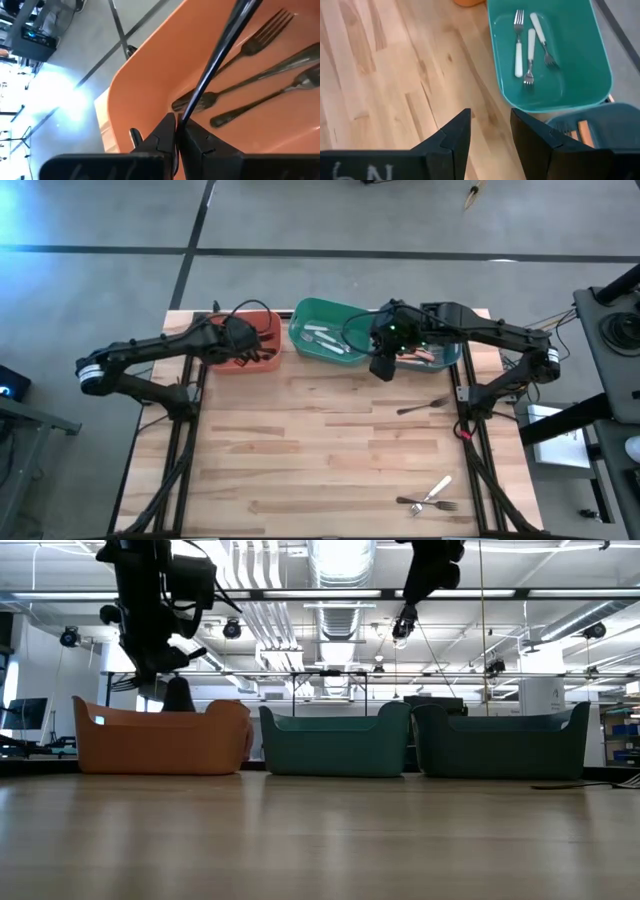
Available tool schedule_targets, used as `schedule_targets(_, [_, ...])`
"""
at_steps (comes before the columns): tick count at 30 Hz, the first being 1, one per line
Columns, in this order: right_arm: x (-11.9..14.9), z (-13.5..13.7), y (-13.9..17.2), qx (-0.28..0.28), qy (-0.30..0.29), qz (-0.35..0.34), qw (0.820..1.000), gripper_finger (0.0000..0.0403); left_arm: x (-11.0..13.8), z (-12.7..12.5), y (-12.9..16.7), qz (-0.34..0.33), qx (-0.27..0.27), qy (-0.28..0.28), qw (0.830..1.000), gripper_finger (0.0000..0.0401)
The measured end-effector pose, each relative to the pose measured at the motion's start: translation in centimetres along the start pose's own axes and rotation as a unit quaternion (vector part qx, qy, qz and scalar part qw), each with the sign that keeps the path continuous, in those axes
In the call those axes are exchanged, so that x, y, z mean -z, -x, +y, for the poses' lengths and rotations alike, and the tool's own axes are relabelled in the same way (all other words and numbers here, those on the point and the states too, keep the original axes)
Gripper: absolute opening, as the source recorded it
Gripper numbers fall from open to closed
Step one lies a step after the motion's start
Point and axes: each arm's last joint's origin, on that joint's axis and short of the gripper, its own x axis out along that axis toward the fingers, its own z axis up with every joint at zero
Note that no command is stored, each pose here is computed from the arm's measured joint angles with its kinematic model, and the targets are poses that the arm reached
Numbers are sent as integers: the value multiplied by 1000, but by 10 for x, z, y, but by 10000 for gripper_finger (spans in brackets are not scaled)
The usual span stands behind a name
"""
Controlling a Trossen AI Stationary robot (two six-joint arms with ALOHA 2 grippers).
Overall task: Sort silverware by color (type)
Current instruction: Put the black fork into the orange bin
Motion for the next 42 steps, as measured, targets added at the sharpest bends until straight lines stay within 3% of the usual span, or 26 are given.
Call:
schedule_targets(9, [7, -1, 5, 3, -4, 23, 1000, 132, 0, -1, 1, 10, 42, -20, 999, 32])
schedule_targets(18, [28, 0, 13, 8, -22, 122, 992, 133, 1, -1, 2, 12, 56, -25, 998, 84])
schedule_targets(22, [38, 11, 14, -1, -28, 164, 986, 134, 0, -2, 4, 14, 93, -15, 995, 93])
schedule_targets(25, [47, 24, 11, -21, -32, 193, 980, 134, -5, -4, 10, -5, 161, 5, 987, 93])
schedule_targets(27, [55, 35, 5, -27, -28, 212, 976, 135, -10, -8, 19, -31, 232, 16, 972, 94])
schedule_targets(29, [65, 45, -2, -25, -24, 234, 972, 134, -15, -12, 31, -65, 315, 26, 946, 94])
schedule_targets(34, [92, 60, -25, -7, -19, 279, 960, 132, -22, -23, 67, -147, 488, 35, 860, 94])
schedule_targets(37, [110, 64, -42, 3, -17, 300, 954, 131, -20, -32, 91, -187, 549, 30, 814, 94])
schedule_targets(42, [136, 61, -74, 8, -11, 318, 948, 128, -12, -46, 123, -229, 610, 25, 758, 94])
